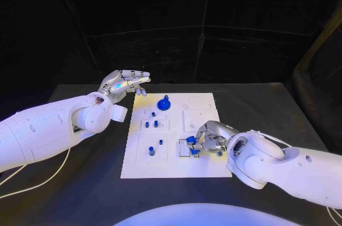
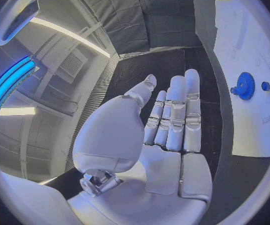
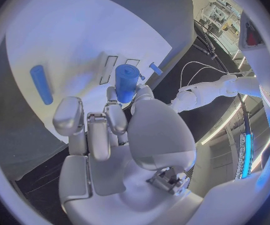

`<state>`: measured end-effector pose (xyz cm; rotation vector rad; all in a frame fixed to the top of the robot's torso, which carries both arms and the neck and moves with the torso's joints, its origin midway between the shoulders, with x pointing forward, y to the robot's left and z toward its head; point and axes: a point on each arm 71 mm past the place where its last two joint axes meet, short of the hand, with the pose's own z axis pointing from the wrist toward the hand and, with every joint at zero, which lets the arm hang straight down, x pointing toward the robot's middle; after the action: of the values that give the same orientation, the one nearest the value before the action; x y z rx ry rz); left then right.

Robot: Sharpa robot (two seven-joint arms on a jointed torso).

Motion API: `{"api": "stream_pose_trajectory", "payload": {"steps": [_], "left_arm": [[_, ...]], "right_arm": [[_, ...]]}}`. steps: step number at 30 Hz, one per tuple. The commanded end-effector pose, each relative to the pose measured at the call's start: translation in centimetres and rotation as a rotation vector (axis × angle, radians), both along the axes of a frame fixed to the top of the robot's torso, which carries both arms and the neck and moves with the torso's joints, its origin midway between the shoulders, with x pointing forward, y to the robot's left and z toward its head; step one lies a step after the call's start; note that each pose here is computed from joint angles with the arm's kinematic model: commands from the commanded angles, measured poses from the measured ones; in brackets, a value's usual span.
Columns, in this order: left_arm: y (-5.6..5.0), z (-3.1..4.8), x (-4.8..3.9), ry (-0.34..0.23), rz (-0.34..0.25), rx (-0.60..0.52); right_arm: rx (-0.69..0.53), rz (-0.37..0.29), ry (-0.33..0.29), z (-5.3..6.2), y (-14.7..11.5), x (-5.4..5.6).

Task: Assemble the parts on the task board

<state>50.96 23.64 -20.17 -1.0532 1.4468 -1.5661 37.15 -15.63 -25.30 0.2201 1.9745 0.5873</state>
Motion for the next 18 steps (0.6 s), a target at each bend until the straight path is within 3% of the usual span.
{"api": "stream_pose_trajectory", "payload": {"steps": [1, 13, 18], "left_arm": [[-0.3, 0.14, -0.05, -0.002, -0.015, -0.012], [-0.5, 0.18, -0.09, -0.004, -0.020, -0.015], [-0.5, 0.18, -0.10, -0.003, -0.020, -0.015]], "right_arm": [[-0.014, 0.008, 0.057, -0.5, 0.6, 0.1], [-0.040, 0.040, 0.065, -1.0, 1.7, 0.6], [-0.043, 0.036, 0.040, -0.9, 1.8, 0.7]]}}
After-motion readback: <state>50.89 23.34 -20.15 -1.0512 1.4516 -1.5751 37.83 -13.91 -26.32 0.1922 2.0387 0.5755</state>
